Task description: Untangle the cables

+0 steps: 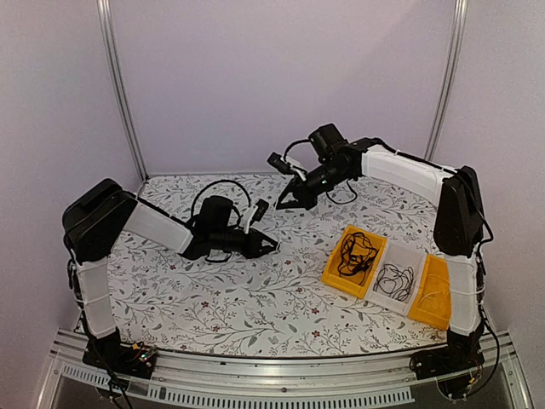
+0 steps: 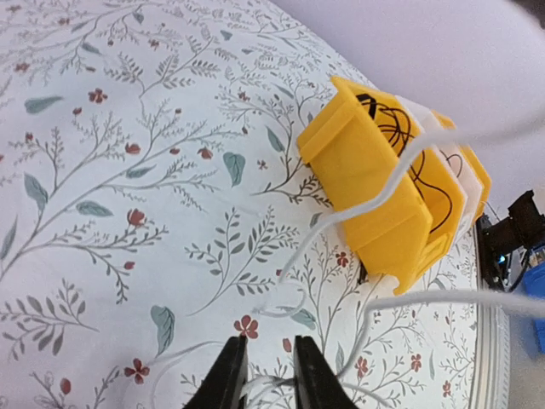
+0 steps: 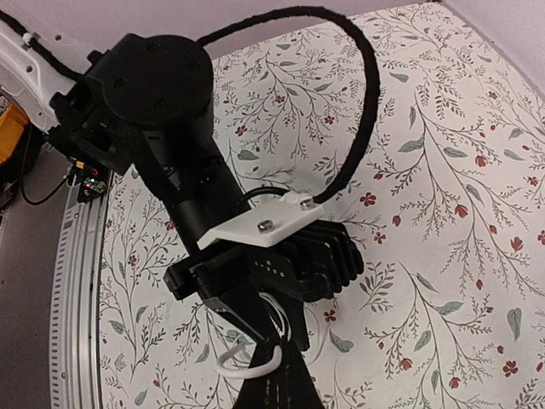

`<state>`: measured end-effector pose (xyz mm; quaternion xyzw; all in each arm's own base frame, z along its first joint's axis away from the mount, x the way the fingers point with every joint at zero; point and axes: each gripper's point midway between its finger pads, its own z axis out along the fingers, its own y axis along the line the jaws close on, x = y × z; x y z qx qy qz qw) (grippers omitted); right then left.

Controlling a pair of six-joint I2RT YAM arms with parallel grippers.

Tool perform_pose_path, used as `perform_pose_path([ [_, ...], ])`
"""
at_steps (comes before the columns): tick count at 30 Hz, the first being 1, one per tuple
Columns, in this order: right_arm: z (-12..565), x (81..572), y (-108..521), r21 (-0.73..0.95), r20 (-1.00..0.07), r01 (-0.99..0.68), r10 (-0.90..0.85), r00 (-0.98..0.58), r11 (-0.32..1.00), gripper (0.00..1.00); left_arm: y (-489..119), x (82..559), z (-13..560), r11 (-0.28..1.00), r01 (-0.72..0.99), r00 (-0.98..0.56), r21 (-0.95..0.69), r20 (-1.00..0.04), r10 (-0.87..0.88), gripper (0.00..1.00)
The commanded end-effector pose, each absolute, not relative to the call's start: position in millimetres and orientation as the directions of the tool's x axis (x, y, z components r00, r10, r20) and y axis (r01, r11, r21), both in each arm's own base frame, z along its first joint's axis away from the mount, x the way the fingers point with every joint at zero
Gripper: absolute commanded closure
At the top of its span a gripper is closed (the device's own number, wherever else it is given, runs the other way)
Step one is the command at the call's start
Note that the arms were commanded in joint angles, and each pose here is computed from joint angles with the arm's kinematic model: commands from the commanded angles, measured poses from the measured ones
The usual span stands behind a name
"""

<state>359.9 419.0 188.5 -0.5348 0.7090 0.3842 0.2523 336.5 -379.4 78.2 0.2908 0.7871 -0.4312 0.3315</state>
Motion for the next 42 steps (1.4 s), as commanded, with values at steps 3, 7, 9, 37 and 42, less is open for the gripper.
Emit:
perform_pose_path([
  [3,281,364,388,0.141,-0.858,-0.978,-0.474,-0.197,0.151,1.00,-377,331,55,0.429,0.738,-0.639,-0.520,-0.744,0.198,0.89],
  [7,335,375,363,0.061,-0.904,-0.978,-0.405,-0.140,0.201,1.00,-371,321,46,0.430,0.729,-0.656,-0.532,-0.723,0.217,0.86],
  [9,363,380,349,0.022,-0.923,-0.972,-0.369,-0.109,0.232,1.00,-367,317,40,0.440,0.720,-0.667,-0.536,-0.710,0.226,0.83],
  [37,402,380,173,-0.054,-0.890,-0.828,-0.402,-0.214,0.559,1.00,-343,347,75,0.564,0.676,-0.674,-0.474,-0.707,0.214,0.53],
  [42,364,359,142,-0.096,-0.807,-0.807,-0.520,-0.280,0.582,1.00,-343,359,88,0.576,0.669,-0.667,-0.469,-0.721,0.188,0.52],
])
